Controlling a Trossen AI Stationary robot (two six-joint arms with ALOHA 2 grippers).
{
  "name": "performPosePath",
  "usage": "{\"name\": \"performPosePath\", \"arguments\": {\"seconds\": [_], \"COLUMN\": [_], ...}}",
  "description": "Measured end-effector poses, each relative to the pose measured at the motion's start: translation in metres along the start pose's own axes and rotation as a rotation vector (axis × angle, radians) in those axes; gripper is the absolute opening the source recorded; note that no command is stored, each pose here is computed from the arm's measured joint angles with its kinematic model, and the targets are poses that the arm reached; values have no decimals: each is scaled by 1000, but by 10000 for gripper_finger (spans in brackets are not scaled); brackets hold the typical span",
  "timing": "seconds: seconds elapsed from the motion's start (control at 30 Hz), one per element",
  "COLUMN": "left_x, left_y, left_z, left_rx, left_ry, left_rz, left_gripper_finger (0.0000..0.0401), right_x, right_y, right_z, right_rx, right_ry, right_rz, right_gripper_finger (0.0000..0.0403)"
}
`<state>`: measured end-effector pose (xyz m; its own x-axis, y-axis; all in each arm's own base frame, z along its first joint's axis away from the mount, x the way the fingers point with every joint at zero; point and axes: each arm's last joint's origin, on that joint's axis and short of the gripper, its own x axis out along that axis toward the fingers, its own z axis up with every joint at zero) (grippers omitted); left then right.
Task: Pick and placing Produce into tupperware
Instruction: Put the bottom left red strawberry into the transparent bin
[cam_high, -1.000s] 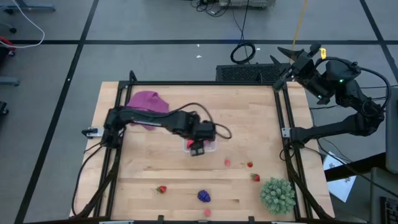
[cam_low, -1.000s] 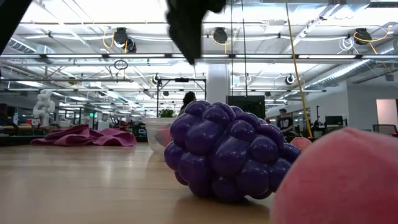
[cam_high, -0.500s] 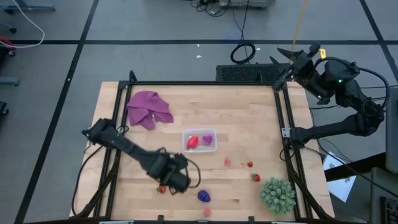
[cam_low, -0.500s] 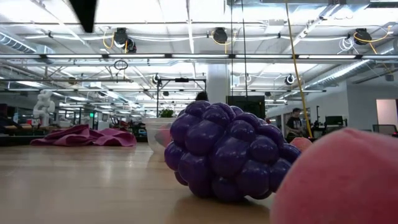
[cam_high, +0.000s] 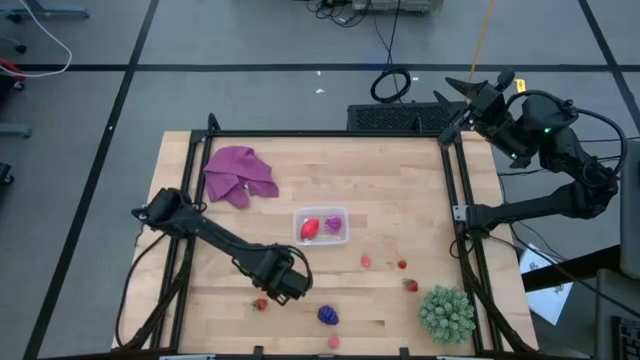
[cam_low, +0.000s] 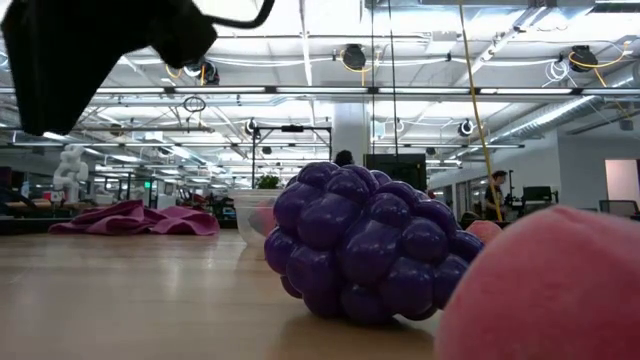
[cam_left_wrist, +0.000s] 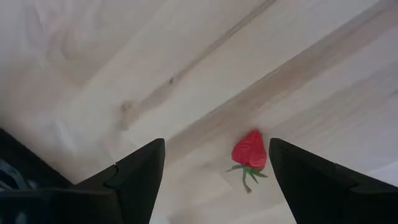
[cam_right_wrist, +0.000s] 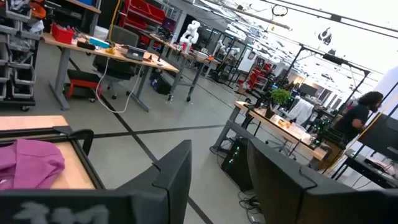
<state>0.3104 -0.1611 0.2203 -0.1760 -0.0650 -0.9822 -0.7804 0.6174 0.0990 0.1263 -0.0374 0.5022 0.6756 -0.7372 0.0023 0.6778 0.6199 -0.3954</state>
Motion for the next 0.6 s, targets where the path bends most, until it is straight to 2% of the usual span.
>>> {"name": "performPosePath", "arguments": {"seconds": [0.27,0.6], "left_x": [10,30], "left_y": [-19,-17], "left_z": [-9,-30], "left_rx": [-10,-62], "left_ry": [-38,-27], "left_rz": [-176,-131], "left_gripper_finger": [294,294], "right_x": [0,0], "right_y": [0,0], "right_z": [0,0], "right_rx": [-3,-3], "right_ry": [0,0], "right_rz": [0,0], "right_gripper_finger": [148,148]}}
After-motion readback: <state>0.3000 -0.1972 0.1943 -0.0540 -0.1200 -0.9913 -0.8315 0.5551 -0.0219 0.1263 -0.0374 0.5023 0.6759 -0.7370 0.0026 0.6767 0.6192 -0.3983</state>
